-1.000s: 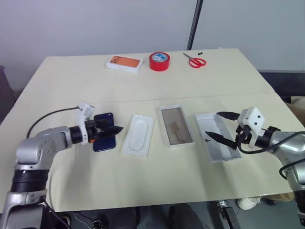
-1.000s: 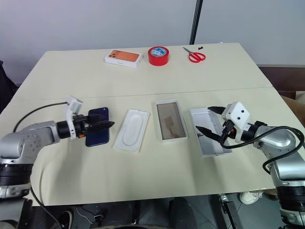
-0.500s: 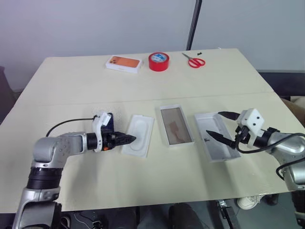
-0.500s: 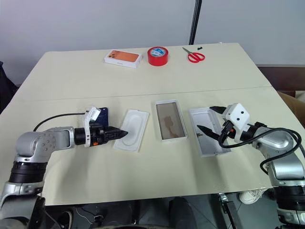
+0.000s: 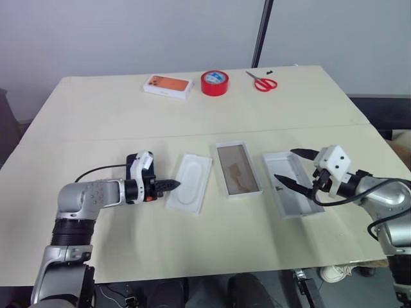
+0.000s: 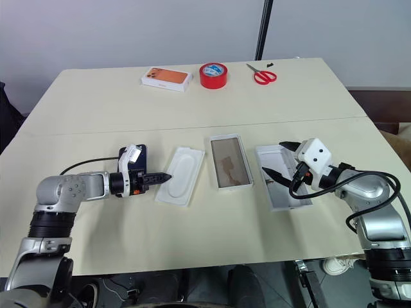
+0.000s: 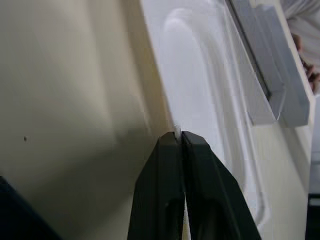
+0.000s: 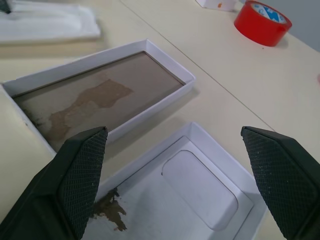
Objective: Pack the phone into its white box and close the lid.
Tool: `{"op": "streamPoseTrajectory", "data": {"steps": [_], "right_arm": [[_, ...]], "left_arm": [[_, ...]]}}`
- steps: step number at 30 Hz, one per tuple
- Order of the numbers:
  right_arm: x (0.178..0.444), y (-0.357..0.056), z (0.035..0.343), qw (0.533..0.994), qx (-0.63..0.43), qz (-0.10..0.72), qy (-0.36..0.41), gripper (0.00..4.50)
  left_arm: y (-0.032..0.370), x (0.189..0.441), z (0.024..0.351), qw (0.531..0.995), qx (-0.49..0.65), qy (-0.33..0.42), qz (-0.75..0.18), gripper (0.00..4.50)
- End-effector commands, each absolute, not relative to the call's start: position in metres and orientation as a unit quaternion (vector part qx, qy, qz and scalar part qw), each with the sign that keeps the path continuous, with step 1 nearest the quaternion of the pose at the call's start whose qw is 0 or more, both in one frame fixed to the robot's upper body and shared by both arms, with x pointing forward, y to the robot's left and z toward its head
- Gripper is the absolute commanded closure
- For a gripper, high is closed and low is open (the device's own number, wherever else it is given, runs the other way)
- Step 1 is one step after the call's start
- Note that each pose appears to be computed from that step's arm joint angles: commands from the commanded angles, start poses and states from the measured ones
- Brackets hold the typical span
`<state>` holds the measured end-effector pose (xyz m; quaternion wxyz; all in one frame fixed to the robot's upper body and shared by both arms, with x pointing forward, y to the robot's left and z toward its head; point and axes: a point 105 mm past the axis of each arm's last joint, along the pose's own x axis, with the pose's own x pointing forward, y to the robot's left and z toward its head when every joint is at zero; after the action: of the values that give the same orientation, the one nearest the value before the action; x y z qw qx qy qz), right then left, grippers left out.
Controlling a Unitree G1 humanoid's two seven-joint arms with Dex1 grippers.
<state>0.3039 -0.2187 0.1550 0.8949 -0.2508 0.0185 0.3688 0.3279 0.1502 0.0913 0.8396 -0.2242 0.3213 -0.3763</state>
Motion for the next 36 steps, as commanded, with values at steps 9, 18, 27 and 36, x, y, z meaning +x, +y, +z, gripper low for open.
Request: {"op": "streamPoseTrajectory", "data": {"steps": [9, 18, 27, 36], "right_arm": [[0.27, -0.131, 0.123, 0.81, -0.242, 0.533, 0.033, 0.0], [0.295, -0.131, 0.099, 0.766, -0.304, 0.56, 0.089, 0.95], [0.302, -0.113, 0.111, 0.771, -0.261, 0.578, 0.058, 4.47], [0.308, -0.045, 0.117, 0.755, -0.264, 0.601, -0.009, 4.47]], "left_arm": [[0.164, 0.348, 0.112, 0.86, -0.268, 0.277, -0.334, 4.47], [0.151, 0.349, 0.131, 0.871, -0.24, 0.244, -0.352, 4.5], [0.16, 0.367, 0.165, 0.895, -0.269, 0.173, -0.312, 4.5], [0.14, 0.369, 0.187, 0.87, -0.328, 0.171, -0.327, 4.5]]}}
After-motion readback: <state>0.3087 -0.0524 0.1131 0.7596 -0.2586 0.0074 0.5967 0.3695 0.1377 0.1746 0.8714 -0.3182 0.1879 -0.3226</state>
